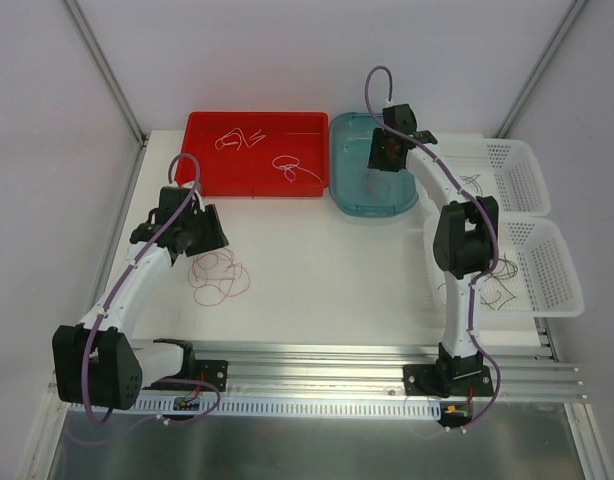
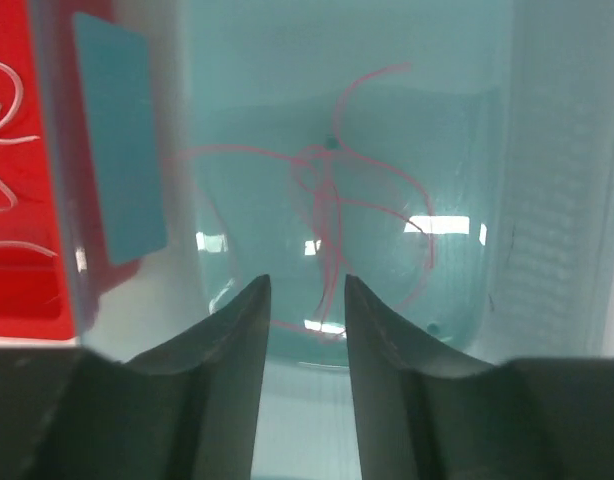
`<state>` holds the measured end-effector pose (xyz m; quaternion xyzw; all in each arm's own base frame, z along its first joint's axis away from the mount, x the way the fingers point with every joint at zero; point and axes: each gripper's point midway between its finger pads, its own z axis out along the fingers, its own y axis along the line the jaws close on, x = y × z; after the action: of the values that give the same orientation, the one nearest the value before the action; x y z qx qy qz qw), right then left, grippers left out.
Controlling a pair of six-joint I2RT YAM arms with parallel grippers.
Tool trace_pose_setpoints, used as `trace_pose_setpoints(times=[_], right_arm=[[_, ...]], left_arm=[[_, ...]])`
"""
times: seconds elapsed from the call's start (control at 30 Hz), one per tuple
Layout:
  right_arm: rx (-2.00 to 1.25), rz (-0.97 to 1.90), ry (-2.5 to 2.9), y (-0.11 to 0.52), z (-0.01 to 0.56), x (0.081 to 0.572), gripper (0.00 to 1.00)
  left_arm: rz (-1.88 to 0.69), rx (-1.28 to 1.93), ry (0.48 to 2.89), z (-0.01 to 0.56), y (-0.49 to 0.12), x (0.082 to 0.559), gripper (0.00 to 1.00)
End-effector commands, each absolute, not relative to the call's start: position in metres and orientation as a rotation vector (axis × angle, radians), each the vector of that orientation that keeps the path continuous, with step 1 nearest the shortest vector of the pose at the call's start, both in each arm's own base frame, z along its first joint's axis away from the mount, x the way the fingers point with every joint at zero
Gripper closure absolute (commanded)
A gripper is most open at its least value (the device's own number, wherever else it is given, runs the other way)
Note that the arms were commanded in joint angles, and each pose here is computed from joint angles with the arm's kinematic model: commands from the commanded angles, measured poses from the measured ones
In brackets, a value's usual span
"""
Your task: Untangle the cables
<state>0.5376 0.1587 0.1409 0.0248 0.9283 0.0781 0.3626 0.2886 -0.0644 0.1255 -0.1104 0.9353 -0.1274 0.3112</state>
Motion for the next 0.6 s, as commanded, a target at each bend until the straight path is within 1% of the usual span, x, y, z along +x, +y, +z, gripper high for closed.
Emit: trace_pose_setpoints(times=[0.0,0.03,0.07,0.13,0.17,0.2,0.3,0.37,0.4,0.43,0.5,0.53,0.57], right_arm=[[0.177,0.282,2.285,0.157,0.177,0.559,0.59],[0.183,0.28,2.293,0.155,0.176,0.558,0.53],[0.184,0.273,2.31,0.153,0.174,0.553,0.42],[0.163,0.289,2.3,0.153,0.188,0.546,0.32],[0.147,0.29,2.314,0.153,0.185,0.539,0.24],[0.132,0.32,2.288,0.154,0.203,0.532,0.22],[0.086,0.385,2.301,0.16,0.213,0.509,0.13],[0.06,0.42,2.263,0.16,0.238,0.492,0.08],[0.035,0.438,2.281,0.163,0.233,0.48,0.06],[0.016,0.455,2.245,0.163,0.253,0.469,0.05],[-0.022,0.486,2.243,0.169,0.259,0.451,0.02],[-0.05,0.481,2.26,0.169,0.256,0.438,0.02],[-0.07,0.486,2.237,0.17,0.269,0.424,0.01]], left_arm=[[-0.364,-0.252,2.458,0.127,-0.07,0.29,0.49],[-0.362,-0.254,2.453,0.128,-0.069,0.291,0.48],[-0.362,-0.254,2.455,0.128,-0.069,0.291,0.48],[-0.36,-0.255,2.453,0.128,-0.069,0.29,0.48],[-0.362,-0.254,2.455,0.128,-0.069,0.29,0.48],[-0.36,-0.255,2.453,0.128,-0.069,0.291,0.48],[-0.36,-0.257,2.454,0.128,-0.069,0.291,0.46],[-0.362,-0.259,2.458,0.127,-0.069,0.29,0.44],[-0.364,-0.258,2.459,0.126,-0.069,0.289,0.43],[-0.362,-0.262,2.462,0.126,-0.069,0.289,0.43],[-0.359,-0.265,2.463,0.125,-0.069,0.289,0.41],[-0.357,-0.265,2.472,0.123,-0.068,0.288,0.39],[-0.357,-0.264,2.479,0.122,-0.069,0.286,0.36]])
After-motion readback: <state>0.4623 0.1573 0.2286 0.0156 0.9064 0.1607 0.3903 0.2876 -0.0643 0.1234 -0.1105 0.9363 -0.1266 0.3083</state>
